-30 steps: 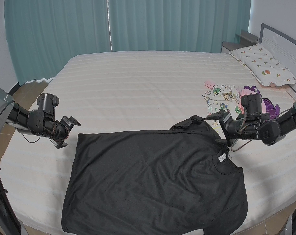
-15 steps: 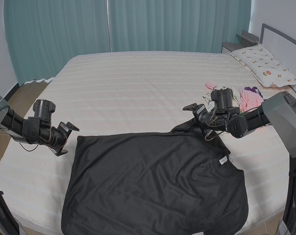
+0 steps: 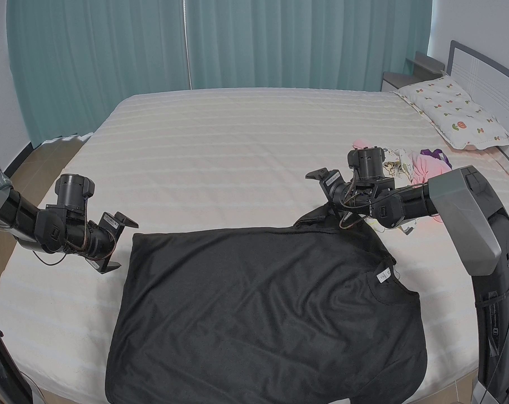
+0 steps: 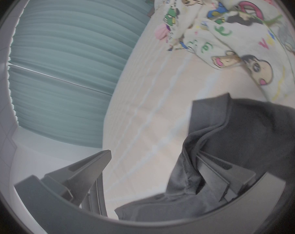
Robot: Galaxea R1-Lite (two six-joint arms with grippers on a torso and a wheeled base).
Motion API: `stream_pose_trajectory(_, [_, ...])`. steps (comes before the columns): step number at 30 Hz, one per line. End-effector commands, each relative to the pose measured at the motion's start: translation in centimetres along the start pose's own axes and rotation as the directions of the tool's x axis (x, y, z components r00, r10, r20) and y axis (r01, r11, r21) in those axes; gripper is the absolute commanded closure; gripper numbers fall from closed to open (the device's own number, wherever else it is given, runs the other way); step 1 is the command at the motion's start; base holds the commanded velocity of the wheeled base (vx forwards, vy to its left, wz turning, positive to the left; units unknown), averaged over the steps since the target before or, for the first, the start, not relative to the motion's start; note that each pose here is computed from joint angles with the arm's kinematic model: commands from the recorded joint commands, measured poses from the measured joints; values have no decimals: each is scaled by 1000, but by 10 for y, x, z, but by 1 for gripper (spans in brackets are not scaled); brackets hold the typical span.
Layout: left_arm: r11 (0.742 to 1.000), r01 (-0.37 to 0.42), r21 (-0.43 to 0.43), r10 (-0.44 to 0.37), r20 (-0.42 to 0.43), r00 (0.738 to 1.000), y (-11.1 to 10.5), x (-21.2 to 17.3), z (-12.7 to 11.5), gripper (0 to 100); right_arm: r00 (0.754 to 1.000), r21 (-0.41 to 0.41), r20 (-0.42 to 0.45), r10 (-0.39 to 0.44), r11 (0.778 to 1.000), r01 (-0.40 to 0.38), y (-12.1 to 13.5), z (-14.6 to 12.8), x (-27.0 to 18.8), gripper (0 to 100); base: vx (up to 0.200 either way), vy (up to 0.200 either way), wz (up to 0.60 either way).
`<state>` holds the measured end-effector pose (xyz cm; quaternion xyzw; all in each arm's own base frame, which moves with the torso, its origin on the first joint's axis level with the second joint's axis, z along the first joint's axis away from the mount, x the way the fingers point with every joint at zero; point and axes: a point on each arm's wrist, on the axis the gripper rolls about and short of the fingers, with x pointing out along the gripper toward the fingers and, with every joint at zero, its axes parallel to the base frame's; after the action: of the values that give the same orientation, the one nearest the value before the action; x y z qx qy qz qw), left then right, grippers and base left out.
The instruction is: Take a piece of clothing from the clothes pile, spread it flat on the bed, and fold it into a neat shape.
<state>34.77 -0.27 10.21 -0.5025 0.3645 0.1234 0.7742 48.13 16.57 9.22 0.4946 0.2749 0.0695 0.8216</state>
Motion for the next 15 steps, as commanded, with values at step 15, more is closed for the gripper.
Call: stream_pose_trajectory(15, [1000, 26, -15, -26, 13, 1000, -3, -2, 2, 0, 951, -174, 179, 252, 960, -221, -13, 9, 29, 0, 0, 0, 0])
